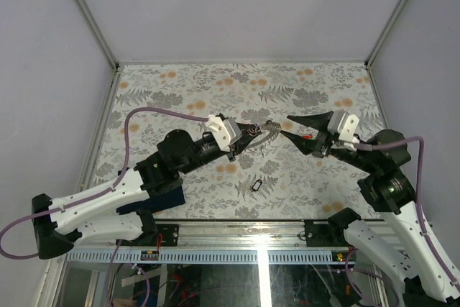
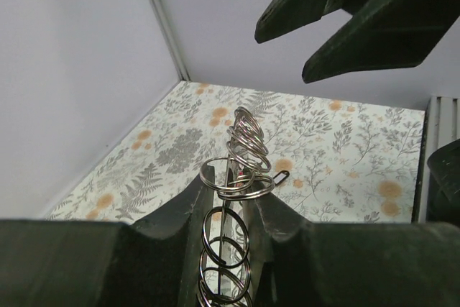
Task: Put the keys on the keyring
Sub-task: Pick up the keyring from the center of the board.
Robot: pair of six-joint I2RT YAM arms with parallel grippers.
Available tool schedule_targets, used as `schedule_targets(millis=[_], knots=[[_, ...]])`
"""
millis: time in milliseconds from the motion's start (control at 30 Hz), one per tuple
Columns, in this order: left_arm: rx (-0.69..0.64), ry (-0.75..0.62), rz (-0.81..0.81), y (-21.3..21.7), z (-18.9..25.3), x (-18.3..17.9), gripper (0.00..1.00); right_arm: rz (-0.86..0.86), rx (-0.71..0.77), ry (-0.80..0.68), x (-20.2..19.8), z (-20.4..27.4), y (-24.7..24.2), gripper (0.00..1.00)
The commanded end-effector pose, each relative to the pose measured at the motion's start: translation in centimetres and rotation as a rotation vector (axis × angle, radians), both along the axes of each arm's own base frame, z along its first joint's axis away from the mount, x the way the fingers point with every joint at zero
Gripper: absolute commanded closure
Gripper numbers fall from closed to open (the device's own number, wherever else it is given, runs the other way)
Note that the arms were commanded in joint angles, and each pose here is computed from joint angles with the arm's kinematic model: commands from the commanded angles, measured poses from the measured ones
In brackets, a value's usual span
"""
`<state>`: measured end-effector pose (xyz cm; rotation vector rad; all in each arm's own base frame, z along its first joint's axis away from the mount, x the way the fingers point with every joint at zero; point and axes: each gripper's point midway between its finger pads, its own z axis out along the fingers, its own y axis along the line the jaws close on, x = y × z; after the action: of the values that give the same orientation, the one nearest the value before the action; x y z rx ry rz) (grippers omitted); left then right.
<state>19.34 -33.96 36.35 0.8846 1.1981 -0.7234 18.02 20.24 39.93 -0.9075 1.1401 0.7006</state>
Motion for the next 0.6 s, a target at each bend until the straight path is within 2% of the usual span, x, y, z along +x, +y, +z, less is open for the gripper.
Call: schedule_targets(millis=[0,133,400,567], knots=[[-0.106,-0.065,-0.032,1.1,4.3,-1.2,1.0,0.11,-0.048,-0.375,-2.3,3.3,0.6,0.53],[-0.161,-0.005,0.036,1.8,5.0,-0.2,1.0,0.134,-0.065,-0.474,-2.8,3.4,0.8,0.5],[-0.231,0.153,0.087,1.8,5.4,0.7,1.0,0.126,-0.12,-0.529,-1.4,3.1,1.9,0.5],[-0.251,0.223,0.104,1.9,5.3,0.8,1.0,0.062,-0.201,-0.578,-0.3,2.2,3.2,0.52]])
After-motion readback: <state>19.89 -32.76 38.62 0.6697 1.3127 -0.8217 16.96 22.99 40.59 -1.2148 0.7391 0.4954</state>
